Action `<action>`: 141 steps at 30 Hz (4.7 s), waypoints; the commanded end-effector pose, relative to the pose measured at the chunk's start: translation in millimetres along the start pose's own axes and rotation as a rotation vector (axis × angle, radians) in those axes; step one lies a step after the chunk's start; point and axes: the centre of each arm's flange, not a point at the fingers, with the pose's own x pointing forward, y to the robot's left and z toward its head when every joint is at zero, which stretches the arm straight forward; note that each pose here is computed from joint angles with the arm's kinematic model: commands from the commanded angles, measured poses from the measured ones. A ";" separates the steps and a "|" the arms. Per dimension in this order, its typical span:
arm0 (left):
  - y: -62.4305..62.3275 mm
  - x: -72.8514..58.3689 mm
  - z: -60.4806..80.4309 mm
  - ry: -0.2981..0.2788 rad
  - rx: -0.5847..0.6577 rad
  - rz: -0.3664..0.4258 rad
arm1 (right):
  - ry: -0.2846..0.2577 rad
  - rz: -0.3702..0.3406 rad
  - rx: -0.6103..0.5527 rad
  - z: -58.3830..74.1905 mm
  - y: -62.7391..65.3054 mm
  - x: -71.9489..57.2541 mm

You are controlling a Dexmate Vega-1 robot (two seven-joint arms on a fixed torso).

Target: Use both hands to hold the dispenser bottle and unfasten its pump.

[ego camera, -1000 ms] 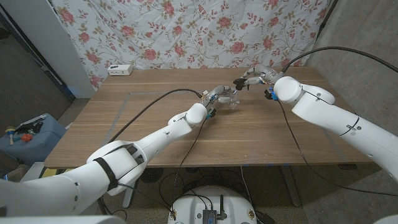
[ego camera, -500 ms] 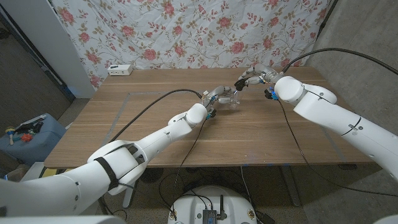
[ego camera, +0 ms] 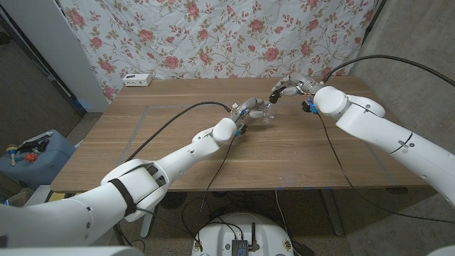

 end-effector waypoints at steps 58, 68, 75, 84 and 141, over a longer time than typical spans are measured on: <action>-7.3 0.1 3.6 -0.063 0.017 0.171 | 0.102 -0.171 -0.034 14.3 -27.4 -39.0; -10.6 -0.3 3.2 -0.060 0.014 0.182 | 0.190 -0.167 -0.087 20.7 -19.8 -35.7; -12.0 0.4 3.4 -0.061 0.013 0.184 | 0.218 -0.168 -0.116 23.4 -18.3 -33.3; -12.5 0.9 3.6 -0.061 0.013 0.188 | 0.244 -0.153 -0.139 28.2 -17.3 -27.7; -15.0 -0.9 5.3 -0.067 0.006 0.178 | 0.338 -0.059 -0.271 44.5 0.6 -0.5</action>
